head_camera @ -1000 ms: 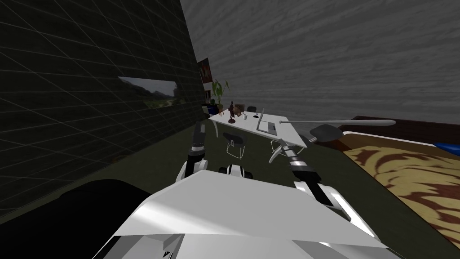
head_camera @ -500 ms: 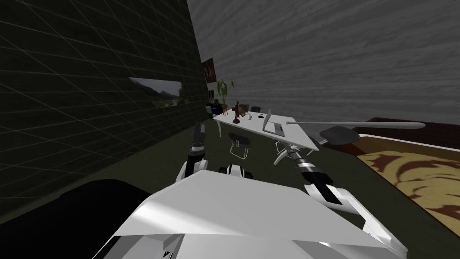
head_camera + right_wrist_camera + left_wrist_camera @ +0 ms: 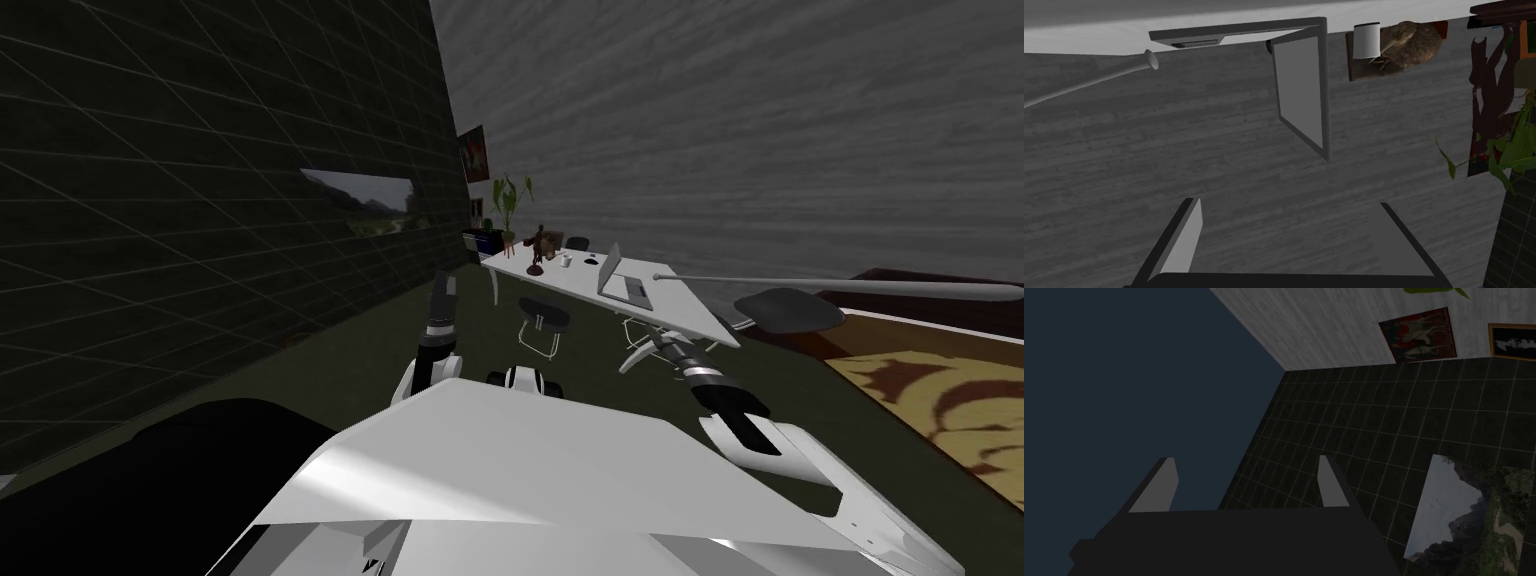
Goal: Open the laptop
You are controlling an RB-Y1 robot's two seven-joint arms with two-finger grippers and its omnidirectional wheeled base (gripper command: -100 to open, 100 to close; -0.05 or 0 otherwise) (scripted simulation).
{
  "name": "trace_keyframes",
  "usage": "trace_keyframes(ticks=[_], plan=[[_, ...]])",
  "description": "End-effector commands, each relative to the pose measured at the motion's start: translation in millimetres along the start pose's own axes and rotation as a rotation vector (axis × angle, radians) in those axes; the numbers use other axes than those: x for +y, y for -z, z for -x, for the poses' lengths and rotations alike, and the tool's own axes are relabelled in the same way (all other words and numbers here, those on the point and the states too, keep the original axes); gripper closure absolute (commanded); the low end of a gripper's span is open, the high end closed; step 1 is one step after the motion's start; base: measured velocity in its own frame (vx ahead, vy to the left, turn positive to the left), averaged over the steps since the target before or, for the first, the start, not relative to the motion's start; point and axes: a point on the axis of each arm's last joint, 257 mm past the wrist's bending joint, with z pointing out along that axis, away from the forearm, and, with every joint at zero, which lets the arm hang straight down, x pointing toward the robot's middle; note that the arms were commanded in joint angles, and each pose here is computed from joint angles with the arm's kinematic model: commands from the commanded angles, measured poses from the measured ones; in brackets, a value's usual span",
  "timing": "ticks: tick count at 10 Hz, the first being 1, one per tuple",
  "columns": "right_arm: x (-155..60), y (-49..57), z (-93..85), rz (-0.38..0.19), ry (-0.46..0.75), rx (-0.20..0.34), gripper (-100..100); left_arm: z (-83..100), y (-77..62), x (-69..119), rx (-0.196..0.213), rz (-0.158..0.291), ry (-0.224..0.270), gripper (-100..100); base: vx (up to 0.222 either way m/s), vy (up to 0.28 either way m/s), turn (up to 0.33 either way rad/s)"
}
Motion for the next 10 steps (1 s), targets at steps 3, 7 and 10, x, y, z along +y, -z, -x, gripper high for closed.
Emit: trace_keyframes(ticks=[3,7,10], plan=[[-73,-7.4,12.9,-0.132,0.219,0.042,-100,0.0,0.0,0.0,0.000,0.000,0.000,0,0.050,0.104,0.111],[-127,-6.3,21.8,-0.233,0.340,0.080,-100,0.0,0.0,0.0,0.000,0.000,0.000,0,0.051,0.082,0.098],[-172,-4.4,39.1,-0.319,0.445,0.106,-100,0.0,0.0,0.0,0.000,0.000,0.000,0,0.076,0.082,0.144]])
